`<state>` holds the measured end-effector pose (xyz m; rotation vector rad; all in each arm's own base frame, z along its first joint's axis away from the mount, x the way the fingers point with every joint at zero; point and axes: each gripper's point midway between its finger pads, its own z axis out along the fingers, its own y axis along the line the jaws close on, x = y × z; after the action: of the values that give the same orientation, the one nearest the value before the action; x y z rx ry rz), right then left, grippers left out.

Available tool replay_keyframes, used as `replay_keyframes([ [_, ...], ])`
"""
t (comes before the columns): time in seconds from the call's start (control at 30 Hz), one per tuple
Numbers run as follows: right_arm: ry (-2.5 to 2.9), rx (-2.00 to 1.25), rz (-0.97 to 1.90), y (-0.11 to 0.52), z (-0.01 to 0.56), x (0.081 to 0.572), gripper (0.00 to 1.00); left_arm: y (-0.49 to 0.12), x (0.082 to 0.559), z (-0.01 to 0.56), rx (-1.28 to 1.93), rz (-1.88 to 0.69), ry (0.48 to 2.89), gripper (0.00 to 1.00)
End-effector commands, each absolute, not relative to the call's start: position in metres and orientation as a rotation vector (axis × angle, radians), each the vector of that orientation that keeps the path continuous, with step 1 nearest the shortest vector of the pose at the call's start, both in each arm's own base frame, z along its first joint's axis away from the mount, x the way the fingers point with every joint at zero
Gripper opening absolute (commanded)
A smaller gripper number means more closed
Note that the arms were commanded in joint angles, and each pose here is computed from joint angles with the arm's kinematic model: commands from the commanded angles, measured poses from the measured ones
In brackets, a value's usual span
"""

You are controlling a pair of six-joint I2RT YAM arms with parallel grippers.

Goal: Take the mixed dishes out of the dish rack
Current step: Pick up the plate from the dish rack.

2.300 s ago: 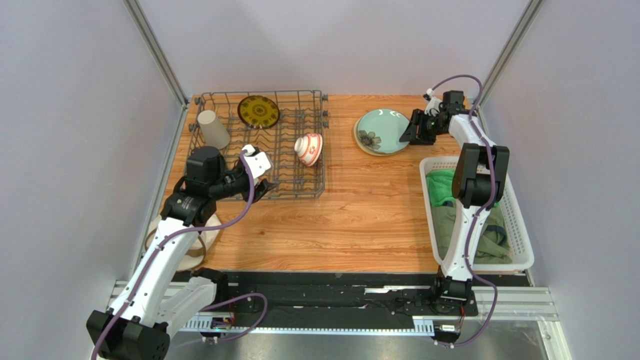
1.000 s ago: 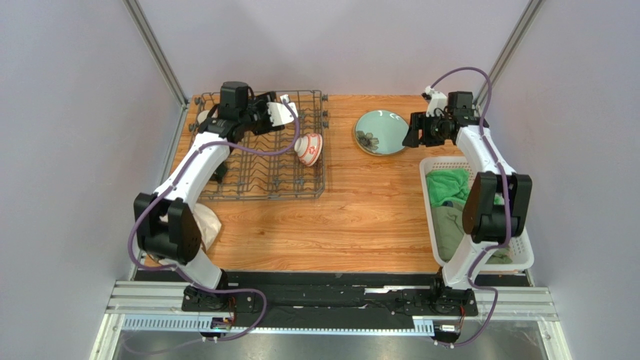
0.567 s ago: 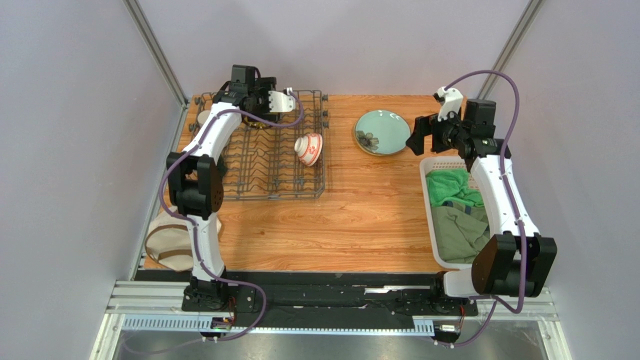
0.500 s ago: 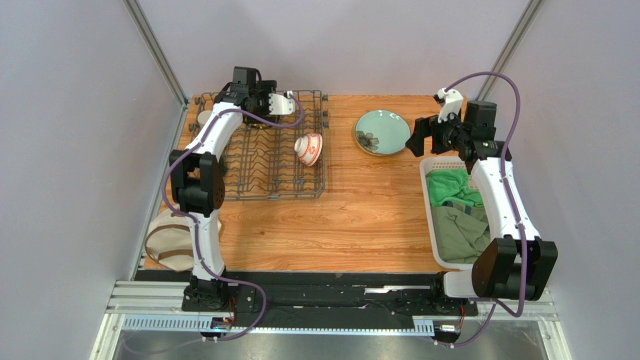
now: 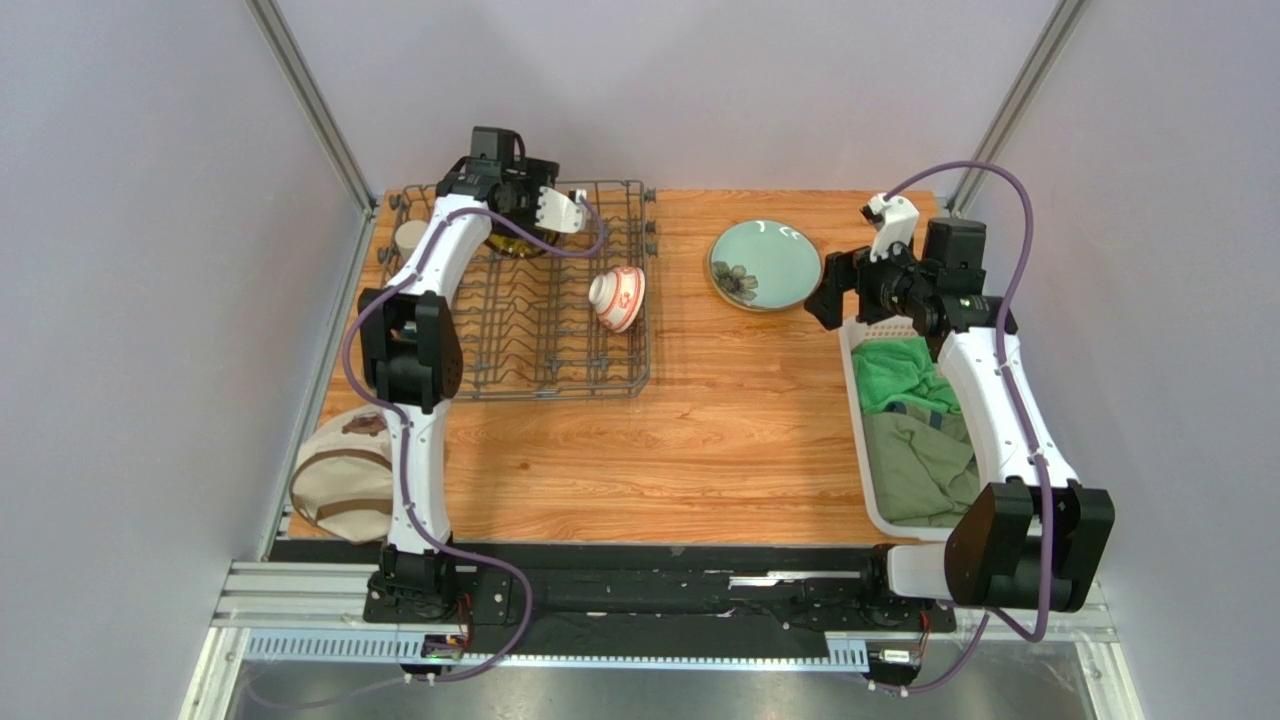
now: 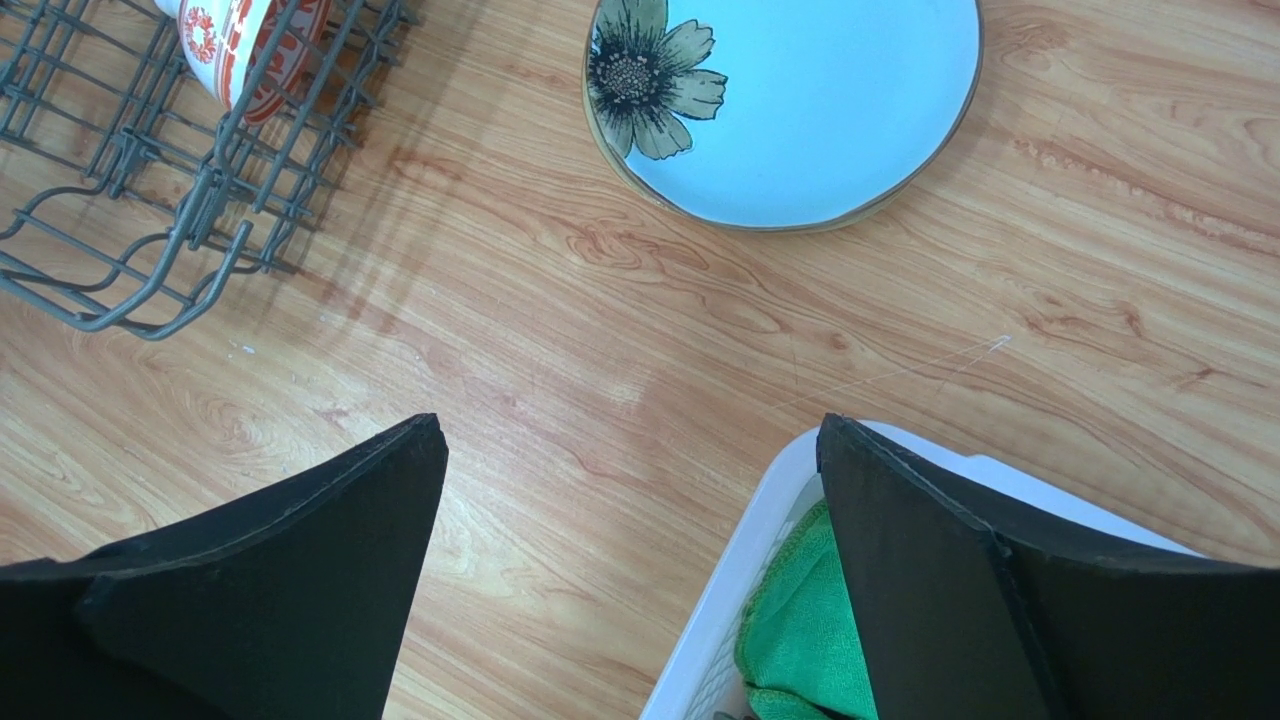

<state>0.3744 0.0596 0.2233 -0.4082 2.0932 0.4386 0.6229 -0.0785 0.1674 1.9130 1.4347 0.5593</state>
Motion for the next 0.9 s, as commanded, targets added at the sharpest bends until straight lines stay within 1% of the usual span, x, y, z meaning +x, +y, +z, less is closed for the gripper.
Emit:
replay_keyframes([
  [0.0,2.072,-0.419,0.441,0.062,0.221,0.381,0.99,-0.075,0.63,0.175,1.981,0.594,1.365,0.87],
  [0.13,2.081,-0.419,0.434,0.061,0.216,0.383,0.99,-0.075,0.631,0.169,1.999,0.586,1.37,0.84],
  [0.23,2.083,-0.419,0.431,0.06,0.214,0.383,0.99,-0.073,0.632,0.167,2.003,0.58,1.374,0.8],
  [0.33,2.083,-0.418,0.429,0.06,0.213,0.384,0.99,-0.074,0.633,0.165,2.006,0.57,1.378,0.71],
  [0.4,2.085,-0.416,0.424,0.059,0.212,0.384,0.99,-0.073,0.633,0.162,2.014,0.563,1.387,0.68],
  [0.43,2.085,-0.416,0.425,0.059,0.211,0.384,0.99,-0.073,0.633,0.16,2.018,0.562,1.388,0.63],
  [0.53,2.088,-0.416,0.423,0.059,0.209,0.383,0.99,-0.071,0.633,0.155,2.032,0.568,1.399,0.55],
  [0.6,2.091,-0.418,0.425,0.059,0.208,0.383,0.99,-0.07,0.633,0.152,2.033,0.568,1.407,0.51],
  [0.7,2.091,-0.416,0.424,0.059,0.207,0.383,0.98,-0.07,0.633,0.154,2.018,0.567,1.413,0.37],
  [0.73,2.091,-0.418,0.425,0.059,0.207,0.383,0.98,-0.07,0.634,0.156,2.009,0.576,1.411,0.28],
  [0.8,2.094,-0.416,0.423,0.058,0.206,0.383,0.98,-0.07,0.633,0.157,1.996,0.577,1.414,0.24],
  [0.83,2.096,-0.416,0.423,0.058,0.206,0.382,0.98,-0.07,0.634,0.159,1.99,0.584,1.409,0.2],
  [0.87,2.097,-0.418,0.42,0.058,0.205,0.382,0.98,-0.07,0.633,0.159,1.987,0.581,1.41,0.19],
])
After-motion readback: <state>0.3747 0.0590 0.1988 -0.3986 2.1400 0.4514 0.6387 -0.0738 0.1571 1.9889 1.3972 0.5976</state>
